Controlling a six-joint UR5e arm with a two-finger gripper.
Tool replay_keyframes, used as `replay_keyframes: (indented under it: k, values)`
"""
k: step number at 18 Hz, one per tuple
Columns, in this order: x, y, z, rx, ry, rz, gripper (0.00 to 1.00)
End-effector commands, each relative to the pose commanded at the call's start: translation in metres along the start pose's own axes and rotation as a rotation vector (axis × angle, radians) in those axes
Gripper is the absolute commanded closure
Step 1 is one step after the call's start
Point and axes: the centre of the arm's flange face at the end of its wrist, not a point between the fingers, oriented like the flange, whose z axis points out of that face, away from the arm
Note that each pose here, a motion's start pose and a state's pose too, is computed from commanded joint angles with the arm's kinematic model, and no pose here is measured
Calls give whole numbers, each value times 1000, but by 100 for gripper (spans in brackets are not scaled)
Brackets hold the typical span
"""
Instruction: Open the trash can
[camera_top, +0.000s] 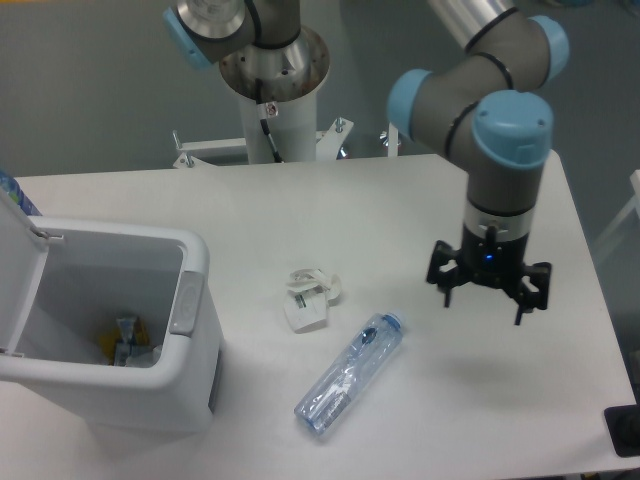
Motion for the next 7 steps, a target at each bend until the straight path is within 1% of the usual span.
replay_keyframes:
  k: [3,7]
  values:
    - [5,3,9,-6,16,52,0]
    - [0,11,7,-9,12,44,0]
